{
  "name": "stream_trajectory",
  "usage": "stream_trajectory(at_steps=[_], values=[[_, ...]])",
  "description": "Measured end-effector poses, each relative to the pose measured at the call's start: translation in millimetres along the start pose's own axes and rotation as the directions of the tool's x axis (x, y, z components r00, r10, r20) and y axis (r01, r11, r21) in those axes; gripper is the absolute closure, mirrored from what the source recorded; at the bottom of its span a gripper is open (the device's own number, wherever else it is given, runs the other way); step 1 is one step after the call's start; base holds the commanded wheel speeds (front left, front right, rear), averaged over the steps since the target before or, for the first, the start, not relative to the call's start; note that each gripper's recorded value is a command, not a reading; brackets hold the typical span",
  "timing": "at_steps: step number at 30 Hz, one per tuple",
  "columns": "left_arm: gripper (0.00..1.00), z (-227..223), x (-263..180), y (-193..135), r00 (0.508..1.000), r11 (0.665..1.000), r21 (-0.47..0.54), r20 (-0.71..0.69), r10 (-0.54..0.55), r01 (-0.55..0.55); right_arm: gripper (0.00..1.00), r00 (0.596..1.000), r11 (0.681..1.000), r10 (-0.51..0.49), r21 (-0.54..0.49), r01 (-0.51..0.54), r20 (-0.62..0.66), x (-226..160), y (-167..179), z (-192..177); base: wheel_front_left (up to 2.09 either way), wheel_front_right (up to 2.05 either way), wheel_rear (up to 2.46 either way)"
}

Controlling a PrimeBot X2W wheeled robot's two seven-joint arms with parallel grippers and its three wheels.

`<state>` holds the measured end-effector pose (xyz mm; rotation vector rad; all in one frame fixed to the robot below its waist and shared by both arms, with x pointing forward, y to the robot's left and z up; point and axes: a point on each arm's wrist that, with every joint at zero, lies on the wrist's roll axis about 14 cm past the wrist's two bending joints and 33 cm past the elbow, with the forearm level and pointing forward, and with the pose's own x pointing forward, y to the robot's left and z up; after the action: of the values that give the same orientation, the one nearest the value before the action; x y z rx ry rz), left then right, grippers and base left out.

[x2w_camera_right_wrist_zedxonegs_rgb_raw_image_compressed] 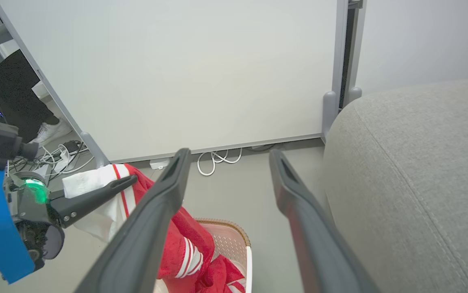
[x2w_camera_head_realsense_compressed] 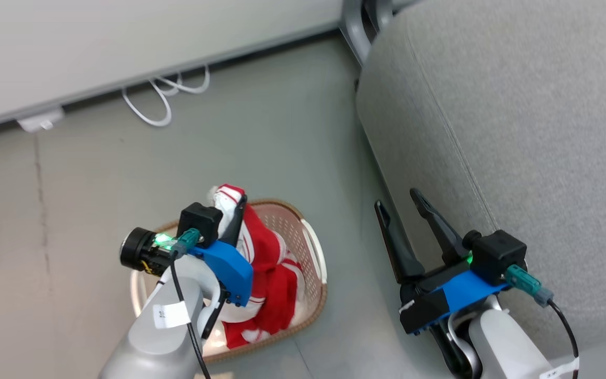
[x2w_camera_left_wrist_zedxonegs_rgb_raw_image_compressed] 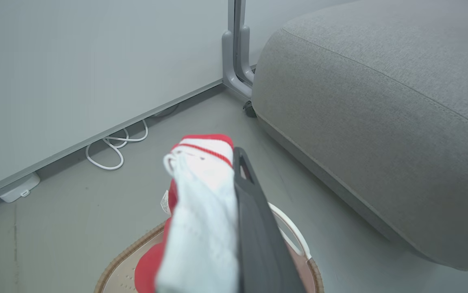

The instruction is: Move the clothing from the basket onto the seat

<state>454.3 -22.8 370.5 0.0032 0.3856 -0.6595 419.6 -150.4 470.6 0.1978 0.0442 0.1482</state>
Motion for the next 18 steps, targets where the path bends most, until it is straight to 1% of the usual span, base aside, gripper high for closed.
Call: stream_trajectory(at_steps=[4, 7, 8, 12, 18], values=[[1.0, 37, -19, -6, 0.997, 0.999, 0.053, 0.083, -0.002, -0.002, 0.0, 0.999, 1.0, 0.026, 0.0, -0.027, 0.021, -11, 13, 11, 0.0, 0.0, 0.0], [1.0, 62, -32, -17, 0.99, 0.996, 0.088, 0.141, -0.023, 0.01, 0.0, 0.998, 0.999, 0.05, 0.001, -0.05, 0.038, -18, 24, 20, 0.0, 0.0, 0.0], [1.0, 80, -39, -26, 0.983, 0.994, 0.105, 0.177, -0.042, 0.024, 0.0, 0.997, 0.998, 0.065, -0.003, -0.065, 0.041, -23, 30, 22, 0.0, 0.0, 0.0], [1.0, 123, -53, -41, 0.961, 0.988, 0.147, 0.264, -0.079, 0.041, 0.0, 0.994, 0.995, 0.095, -0.007, -0.095, 0.051, -31, 43, 29, 0.0, 0.0, 0.0], [1.0, 172, -71, -56, 0.929, 0.981, 0.189, 0.354, -0.109, 0.043, 0.0, 0.989, 0.991, 0.13, -0.024, -0.129, 0.065, -39, 56, 39, 0.0, 0.0, 0.0]])
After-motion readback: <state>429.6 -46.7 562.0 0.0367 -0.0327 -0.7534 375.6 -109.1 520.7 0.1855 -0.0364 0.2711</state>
